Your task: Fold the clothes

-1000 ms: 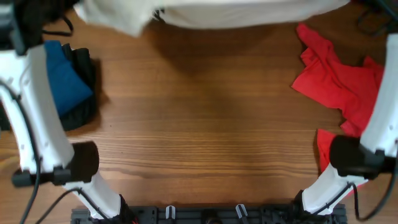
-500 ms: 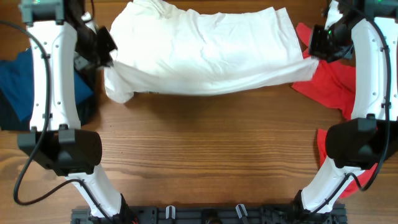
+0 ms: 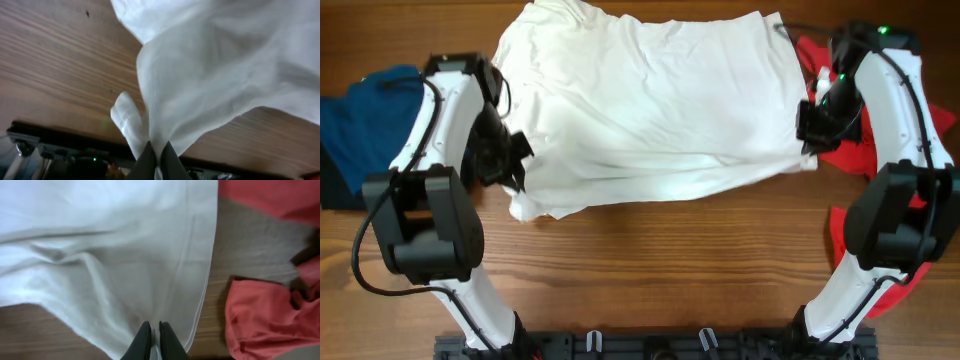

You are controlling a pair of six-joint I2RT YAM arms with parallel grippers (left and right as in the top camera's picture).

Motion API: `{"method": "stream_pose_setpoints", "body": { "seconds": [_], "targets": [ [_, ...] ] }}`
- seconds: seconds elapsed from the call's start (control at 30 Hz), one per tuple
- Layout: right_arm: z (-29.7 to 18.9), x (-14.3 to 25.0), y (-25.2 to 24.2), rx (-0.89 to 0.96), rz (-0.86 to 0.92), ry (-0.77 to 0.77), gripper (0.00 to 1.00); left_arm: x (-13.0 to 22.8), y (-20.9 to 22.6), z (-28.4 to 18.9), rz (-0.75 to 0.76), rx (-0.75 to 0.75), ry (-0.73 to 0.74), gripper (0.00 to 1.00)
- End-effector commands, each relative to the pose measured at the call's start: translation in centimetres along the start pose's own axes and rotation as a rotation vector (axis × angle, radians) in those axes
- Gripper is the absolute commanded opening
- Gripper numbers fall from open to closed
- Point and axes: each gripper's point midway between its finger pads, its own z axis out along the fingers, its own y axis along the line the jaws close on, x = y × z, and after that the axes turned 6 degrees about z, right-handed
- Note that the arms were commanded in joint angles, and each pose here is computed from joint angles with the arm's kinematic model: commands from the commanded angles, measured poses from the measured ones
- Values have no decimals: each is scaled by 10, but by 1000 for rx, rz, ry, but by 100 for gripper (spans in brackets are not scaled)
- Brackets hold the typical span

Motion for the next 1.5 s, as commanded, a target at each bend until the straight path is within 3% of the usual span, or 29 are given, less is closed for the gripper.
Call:
{"method": "stream_pose_setpoints", "body": {
  "seconds": [0.0,0.13,0.3,0.67,1.17,1.47],
  "targets": [
    [25,16,-3,7,0,69,4,18,8,13,11,-8,7,4],
    [52,30,-8,12,30,95,4,35,16,29,3,-13,20,4],
    [72,53,-28,-6,101,75,4,48,43,31,-101,-110,-78,4],
    [23,67,-80,-85,328,-186,4,63,69,-20,-259,-36,-382,4],
    [33,89,-81,-82,345,-140,4,91,72,-12,-261,-26,-324,4],
    [48,96,-78,-108,437,-159,4,100,73,-25,-303,25,-428,4]
  ]
}}
